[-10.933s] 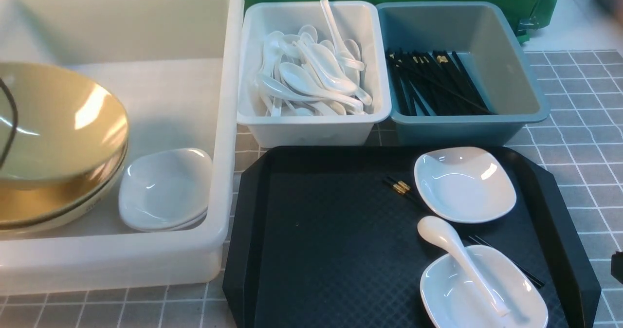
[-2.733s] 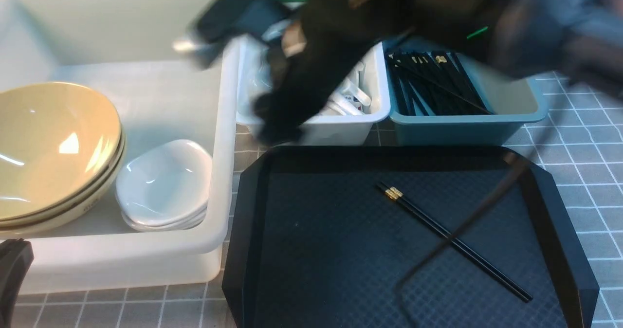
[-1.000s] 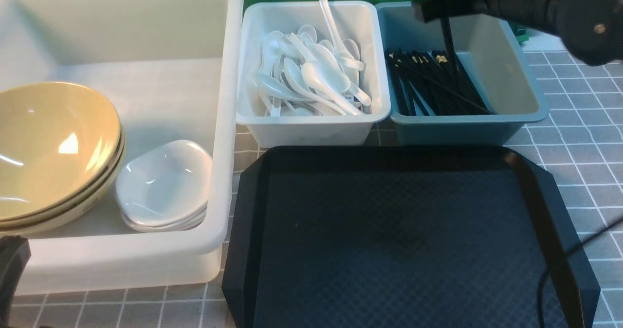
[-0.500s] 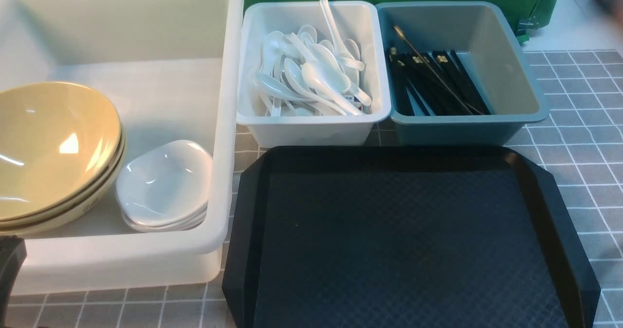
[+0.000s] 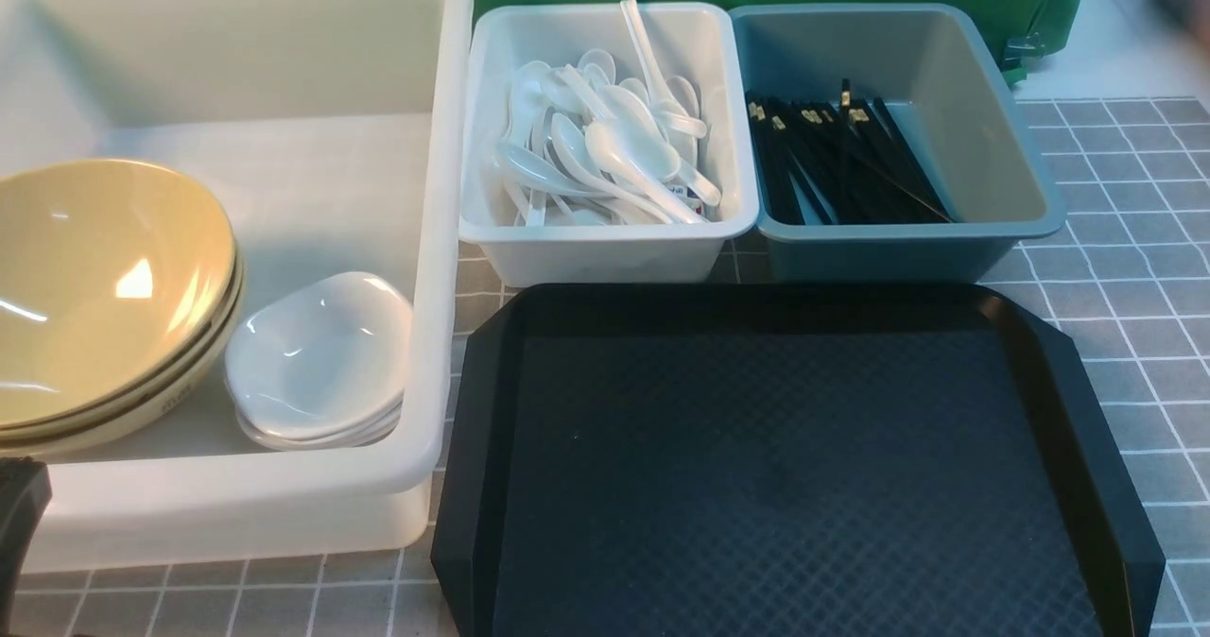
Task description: On grey table put chopsticks spoon bowls plates into blue grey white boxes.
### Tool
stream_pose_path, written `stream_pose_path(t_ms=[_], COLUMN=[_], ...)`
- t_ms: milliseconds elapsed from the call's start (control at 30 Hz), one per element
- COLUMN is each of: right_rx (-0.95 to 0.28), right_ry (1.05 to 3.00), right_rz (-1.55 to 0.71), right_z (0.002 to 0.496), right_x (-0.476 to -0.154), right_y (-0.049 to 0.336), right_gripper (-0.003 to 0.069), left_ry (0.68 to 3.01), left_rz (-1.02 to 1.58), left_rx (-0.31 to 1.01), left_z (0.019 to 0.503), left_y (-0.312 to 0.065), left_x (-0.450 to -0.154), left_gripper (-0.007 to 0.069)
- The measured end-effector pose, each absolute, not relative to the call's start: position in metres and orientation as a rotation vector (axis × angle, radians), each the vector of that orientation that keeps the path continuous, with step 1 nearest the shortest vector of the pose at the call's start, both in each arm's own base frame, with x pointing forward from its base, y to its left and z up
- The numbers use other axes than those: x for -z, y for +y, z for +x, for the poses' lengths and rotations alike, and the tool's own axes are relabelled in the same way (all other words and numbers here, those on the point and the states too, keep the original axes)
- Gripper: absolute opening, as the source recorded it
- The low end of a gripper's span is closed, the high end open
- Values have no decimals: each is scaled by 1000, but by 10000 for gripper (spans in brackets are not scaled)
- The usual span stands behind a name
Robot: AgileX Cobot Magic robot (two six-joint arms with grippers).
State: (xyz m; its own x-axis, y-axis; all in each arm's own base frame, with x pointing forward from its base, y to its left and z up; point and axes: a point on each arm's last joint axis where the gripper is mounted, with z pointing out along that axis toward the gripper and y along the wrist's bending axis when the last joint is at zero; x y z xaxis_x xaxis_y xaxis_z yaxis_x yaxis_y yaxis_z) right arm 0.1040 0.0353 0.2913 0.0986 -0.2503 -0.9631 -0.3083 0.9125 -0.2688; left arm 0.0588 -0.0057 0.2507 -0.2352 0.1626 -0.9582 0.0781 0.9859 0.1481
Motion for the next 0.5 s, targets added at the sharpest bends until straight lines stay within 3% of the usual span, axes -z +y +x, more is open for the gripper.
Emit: stream_pose_path(t_ms=[267,500], right_rx=[-66,-80], right_ry=[1486,1523], right_rz=[-445,-420], right_z=[68,60], right_x=[-211,-200], right_y=[24,20], right_gripper=[34,34], left_ry=[1810,1810], left_rz=[177,177], left_rx=[-79,-80], left_z=[59,59], left_y=[-6,-6], left_x=[-251,-251], left_gripper=[-11,-11])
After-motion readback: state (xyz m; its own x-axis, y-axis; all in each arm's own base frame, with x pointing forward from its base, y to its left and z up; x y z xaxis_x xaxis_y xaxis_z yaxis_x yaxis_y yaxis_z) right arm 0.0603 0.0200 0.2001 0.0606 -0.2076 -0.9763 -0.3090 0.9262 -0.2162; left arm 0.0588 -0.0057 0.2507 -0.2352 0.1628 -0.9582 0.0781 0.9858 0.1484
